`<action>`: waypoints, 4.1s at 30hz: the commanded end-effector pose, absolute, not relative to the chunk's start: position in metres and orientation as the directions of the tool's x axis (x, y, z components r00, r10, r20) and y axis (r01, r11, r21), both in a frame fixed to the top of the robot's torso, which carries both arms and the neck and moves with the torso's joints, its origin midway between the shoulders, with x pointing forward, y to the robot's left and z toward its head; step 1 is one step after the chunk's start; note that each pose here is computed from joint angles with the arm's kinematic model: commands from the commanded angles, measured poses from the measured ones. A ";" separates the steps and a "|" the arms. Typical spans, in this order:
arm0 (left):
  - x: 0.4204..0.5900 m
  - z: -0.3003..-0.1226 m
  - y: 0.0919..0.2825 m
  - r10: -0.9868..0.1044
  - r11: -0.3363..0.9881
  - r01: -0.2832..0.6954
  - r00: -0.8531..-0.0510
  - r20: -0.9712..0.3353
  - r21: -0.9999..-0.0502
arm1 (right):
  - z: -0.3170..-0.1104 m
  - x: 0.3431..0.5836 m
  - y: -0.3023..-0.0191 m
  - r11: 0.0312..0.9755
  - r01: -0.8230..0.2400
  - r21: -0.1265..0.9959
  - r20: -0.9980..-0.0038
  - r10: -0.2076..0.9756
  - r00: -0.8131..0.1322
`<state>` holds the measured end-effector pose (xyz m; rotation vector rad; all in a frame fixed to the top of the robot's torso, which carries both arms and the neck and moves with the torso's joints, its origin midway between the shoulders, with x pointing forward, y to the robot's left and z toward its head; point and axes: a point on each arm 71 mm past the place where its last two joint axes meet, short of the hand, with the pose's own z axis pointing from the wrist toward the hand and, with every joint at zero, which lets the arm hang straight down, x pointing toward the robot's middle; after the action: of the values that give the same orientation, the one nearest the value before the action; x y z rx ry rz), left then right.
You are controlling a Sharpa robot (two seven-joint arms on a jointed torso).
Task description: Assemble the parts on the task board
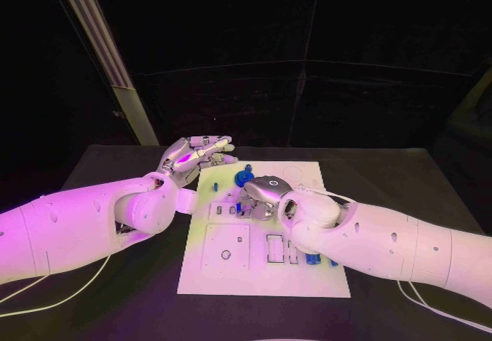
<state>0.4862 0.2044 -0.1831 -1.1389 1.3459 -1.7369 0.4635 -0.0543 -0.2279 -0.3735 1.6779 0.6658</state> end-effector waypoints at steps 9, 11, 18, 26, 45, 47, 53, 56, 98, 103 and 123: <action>0.486 -0.182 0.203 -0.872 -0.264 -0.019 -0.422 0.247 -0.964 | -0.225 0.463 -0.054 0.788 -0.572 0.230 -0.971 0.143 -0.194; 0.486 -0.182 0.203 -0.872 -0.263 -0.020 -0.422 0.247 -0.964 | -0.225 0.463 -0.054 0.788 -0.570 0.232 -0.971 0.148 -0.190; 0.487 -0.182 0.203 -0.872 -0.263 -0.021 -0.422 0.247 -0.965 | -0.221 0.463 -0.055 0.784 -0.567 0.253 -0.967 0.194 -0.163; 0.488 -0.183 0.206 -0.877 -0.259 -0.019 -0.415 0.243 -0.966 | -0.214 0.451 -0.062 0.727 -0.615 0.307 -0.949 0.287 -0.134; 0.492 -0.205 0.223 -0.804 0.327 -0.097 -0.551 -0.222 -0.940 | -0.169 0.432 -0.156 0.484 -0.478 0.734 -0.679 0.559 -0.477; 0.492 -0.209 0.224 -0.755 0.438 -0.118 -0.587 -0.293 -0.891 | -0.170 0.435 -0.167 0.474 -0.413 0.778 -0.628 0.576 -0.523; 0.493 -0.212 0.223 -0.569 0.701 -0.095 -0.672 -0.474 -0.707 | -0.168 0.445 -0.190 0.459 -0.322 0.828 -0.559 0.627 -0.543; 0.494 -0.212 0.220 -0.494 0.776 -0.084 -0.697 -0.519 -0.626 | -0.166 0.447 -0.198 0.451 -0.323 0.832 -0.554 0.653 -0.516; 0.532 -0.202 0.151 -0.172 0.950 0.032 -0.773 -0.610 -0.309 | -0.158 0.455 -0.214 0.475 -0.335 0.814 -0.575 0.744 -0.342; 0.535 -0.203 0.148 -0.164 0.953 0.035 -0.776 -0.610 -0.300 | -0.158 0.455 -0.213 0.475 -0.333 0.814 -0.574 0.744 -0.342; 0.535 -0.211 0.144 -0.117 0.964 0.049 -0.804 -0.583 -0.261 | -0.157 0.456 -0.213 0.473 -0.332 0.816 -0.569 0.756 -0.322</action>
<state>0.5356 0.1437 -0.2109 -0.0699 2.4627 -0.3687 0.4563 -0.2130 -0.1595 0.3743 1.5544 1.1457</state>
